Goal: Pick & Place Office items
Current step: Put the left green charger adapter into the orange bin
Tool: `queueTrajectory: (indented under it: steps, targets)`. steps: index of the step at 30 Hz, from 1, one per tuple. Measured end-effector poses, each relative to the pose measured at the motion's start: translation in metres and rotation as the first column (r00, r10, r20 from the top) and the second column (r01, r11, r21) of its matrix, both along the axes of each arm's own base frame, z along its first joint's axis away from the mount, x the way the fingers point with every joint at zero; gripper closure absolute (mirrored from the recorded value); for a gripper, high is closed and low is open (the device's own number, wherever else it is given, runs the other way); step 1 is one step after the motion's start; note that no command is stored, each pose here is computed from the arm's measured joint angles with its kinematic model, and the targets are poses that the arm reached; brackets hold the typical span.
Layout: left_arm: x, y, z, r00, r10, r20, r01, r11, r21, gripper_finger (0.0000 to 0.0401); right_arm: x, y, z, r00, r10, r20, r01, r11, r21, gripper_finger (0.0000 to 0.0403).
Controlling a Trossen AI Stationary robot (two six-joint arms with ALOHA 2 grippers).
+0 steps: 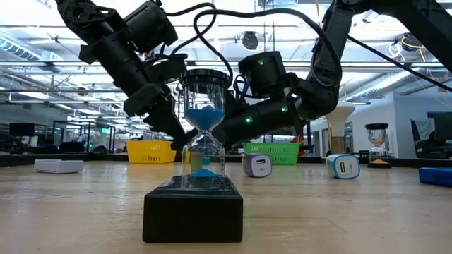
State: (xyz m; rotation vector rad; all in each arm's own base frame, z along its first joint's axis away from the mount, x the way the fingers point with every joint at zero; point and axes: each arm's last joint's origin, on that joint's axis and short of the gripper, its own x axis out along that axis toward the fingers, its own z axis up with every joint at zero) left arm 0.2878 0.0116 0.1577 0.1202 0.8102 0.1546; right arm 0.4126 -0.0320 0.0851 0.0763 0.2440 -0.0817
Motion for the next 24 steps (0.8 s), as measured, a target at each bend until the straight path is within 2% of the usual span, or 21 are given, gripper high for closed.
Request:
queueTrajectory:
  steps: [6,11,14,18,21,24]
  targets:
    - [-0.008,-0.001,0.023,0.998,0.014,0.066,-0.013,1.0,-0.016,0.0372,-0.004,0.0,0.018,0.997,-0.033,-0.065,0.032,0.999,-0.008,0.0204]
    - [-0.028,-0.004,0.051,0.992,0.067,0.111,-0.063,0.997,-0.04,0.0344,-0.013,0.003,0.039,0.996,-0.038,-0.086,0.032,0.997,-0.064,0.0194]
    - [-0.041,-0.01,0.066,0.988,0.074,0.132,-0.067,0.996,-0.061,0.0333,-0.024,0.006,0.059,0.996,-0.023,-0.086,0.015,0.996,-0.092,0.0202]
    - [-0.056,-0.018,0.078,0.982,0.12,0.148,-0.097,0.984,-0.151,0.0336,-0.052,0.007,0.085,0.99,-0.07,-0.12,0.054,0.99,-0.134,0.0243]
    - [-0.061,-0.022,0.081,0.969,0.195,0.15,-0.154,0.957,-0.246,0.0346,-0.08,0.005,0.101,0.982,-0.153,-0.113,0.133,0.977,-0.165,0.029]
    - [-0.061,-0.023,0.075,0.968,0.225,0.108,-0.188,0.943,-0.274,0.0351,-0.109,0.001,0.114,0.974,-0.216,-0.065,0.204,0.966,-0.157,0.0344]
